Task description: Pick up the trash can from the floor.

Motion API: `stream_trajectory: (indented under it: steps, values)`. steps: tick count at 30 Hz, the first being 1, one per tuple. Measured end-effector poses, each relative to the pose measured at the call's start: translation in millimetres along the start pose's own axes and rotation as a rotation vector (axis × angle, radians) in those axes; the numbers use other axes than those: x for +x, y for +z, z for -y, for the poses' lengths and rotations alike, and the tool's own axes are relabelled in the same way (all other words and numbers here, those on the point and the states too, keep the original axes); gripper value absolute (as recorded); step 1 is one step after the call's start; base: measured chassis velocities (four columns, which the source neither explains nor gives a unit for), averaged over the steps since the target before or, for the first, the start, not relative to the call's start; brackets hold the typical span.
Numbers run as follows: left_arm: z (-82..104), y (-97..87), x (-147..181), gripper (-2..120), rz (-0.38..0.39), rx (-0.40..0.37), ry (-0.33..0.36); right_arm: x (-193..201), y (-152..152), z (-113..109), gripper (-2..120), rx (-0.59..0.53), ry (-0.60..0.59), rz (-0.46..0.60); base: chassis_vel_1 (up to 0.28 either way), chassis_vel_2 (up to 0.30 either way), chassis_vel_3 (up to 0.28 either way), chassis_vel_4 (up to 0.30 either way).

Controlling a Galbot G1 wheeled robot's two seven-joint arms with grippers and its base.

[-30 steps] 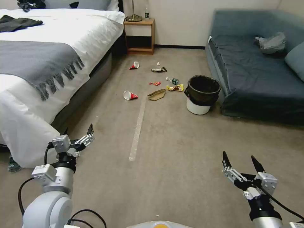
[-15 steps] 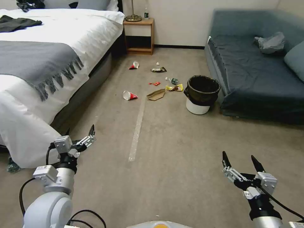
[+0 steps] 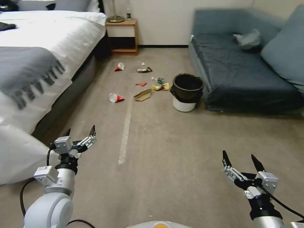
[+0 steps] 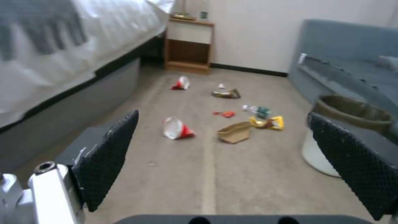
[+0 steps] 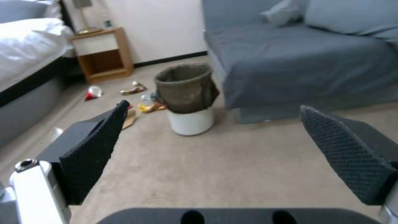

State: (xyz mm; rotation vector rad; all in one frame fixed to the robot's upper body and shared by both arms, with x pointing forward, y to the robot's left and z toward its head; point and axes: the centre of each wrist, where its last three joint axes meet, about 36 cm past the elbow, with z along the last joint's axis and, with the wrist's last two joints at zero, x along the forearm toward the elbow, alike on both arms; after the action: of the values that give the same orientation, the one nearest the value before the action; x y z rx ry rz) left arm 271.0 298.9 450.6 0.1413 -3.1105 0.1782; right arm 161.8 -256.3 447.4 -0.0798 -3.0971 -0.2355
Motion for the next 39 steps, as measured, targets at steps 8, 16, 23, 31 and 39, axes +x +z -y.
stream_trajectory:
  steps: [8,16,23,31,39]
  values:
    - [0.3,-0.6,0.3,100,0.003,0.000,0.005,-0.1,-1.1,0.0,100,-0.001,-0.003,0.003,-0.115,-0.111,-0.116,-0.117]
    - [1.0,-0.5,0.1,100,0.014,0.007,0.000,-0.1,-1.2,0.2,100,0.002,-0.004,0.004,-0.122,-0.119,-0.107,-0.117]
    - [1.5,-1.2,0.3,100,0.016,0.011,-0.006,-0.6,0.2,-0.1,100,0.000,-0.006,0.012,-0.011,-0.007,-0.006,-0.008]
    - [2.0,-2.0,0.5,100,0.019,0.013,-0.008,-0.4,1.7,1.4,100,0.007,-0.001,0.027,0.000,0.000,0.000,0.000]
    - [2.0,-1.2,1.6,100,0.023,0.014,-0.003,0.8,6.0,4.7,100,0.032,0.000,0.055,0.000,0.000,0.000,0.000]
